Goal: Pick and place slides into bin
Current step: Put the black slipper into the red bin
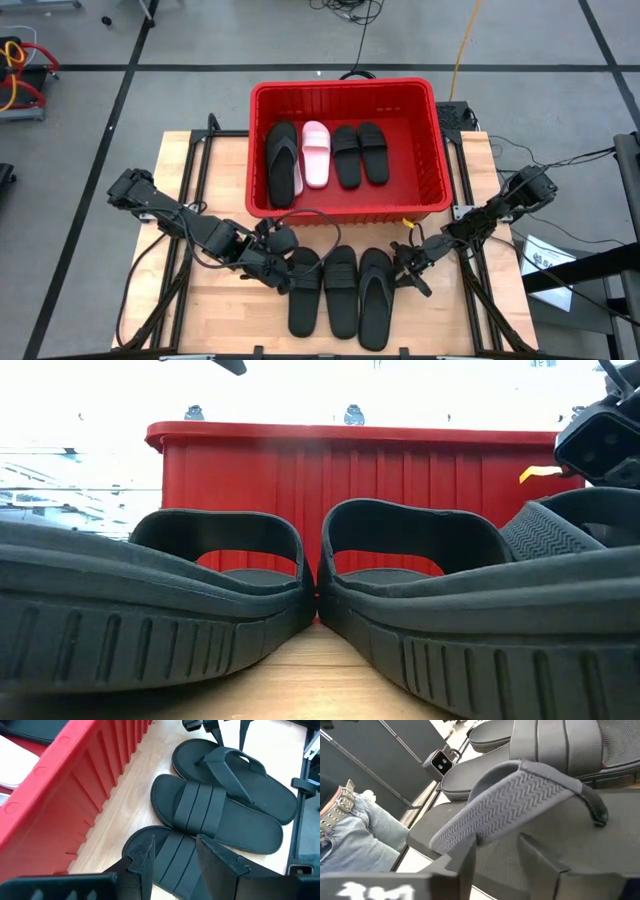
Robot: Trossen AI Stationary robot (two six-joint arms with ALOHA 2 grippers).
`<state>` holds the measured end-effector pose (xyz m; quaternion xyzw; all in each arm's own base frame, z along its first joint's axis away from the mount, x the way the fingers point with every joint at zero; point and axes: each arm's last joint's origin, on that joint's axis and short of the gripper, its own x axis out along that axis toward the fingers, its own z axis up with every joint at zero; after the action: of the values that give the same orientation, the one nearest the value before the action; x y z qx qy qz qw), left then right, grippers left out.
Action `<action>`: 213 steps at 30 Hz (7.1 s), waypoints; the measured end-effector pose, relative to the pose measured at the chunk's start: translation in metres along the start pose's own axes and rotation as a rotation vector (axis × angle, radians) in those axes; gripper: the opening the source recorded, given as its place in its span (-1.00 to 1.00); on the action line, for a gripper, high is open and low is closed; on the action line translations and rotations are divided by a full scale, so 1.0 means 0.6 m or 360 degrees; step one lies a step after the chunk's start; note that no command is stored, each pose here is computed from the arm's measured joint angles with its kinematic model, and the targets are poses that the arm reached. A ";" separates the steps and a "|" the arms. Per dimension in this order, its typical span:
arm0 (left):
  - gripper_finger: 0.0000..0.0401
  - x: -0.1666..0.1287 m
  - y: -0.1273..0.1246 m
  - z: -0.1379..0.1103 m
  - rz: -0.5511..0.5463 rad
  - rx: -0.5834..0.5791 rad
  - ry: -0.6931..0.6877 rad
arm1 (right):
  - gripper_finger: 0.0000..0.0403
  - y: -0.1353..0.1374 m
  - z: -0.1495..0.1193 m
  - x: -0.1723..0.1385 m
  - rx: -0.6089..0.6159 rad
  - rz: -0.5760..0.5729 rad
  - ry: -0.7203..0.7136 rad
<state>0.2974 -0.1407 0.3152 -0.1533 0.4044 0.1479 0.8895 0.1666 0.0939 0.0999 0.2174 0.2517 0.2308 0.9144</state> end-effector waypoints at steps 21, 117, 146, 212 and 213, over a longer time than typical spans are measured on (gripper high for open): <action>-0.30 0.003 0.006 0.005 0.0008 -0.0019 0.0005 | -0.15 0.003 0.007 0.000 0.0027 0.0006 -0.0081; -0.30 -0.100 0.032 0.055 0.0063 -0.0038 -0.0674 | -1.00 -0.083 0.524 -0.235 -0.0527 -0.0979 -0.0392; -0.30 -0.079 0.073 0.089 0.0109 -0.0134 -0.0628 | -1.00 -0.345 0.462 -0.147 -0.0968 -0.0495 -0.0034; -0.30 -0.071 0.089 0.100 0.0121 -0.0196 -0.0616 | -0.34 -0.409 0.452 -0.087 -0.1498 -0.1198 0.0234; -0.30 -0.072 0.089 0.100 0.0121 -0.0196 -0.0616 | -0.35 -0.409 0.452 -0.088 -0.1495 -0.1210 0.0239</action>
<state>0.2904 -0.0746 0.3776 -0.1606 0.2216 0.2325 0.9333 0.3550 -0.2064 0.2038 -0.3312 0.2468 -0.0109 0.9106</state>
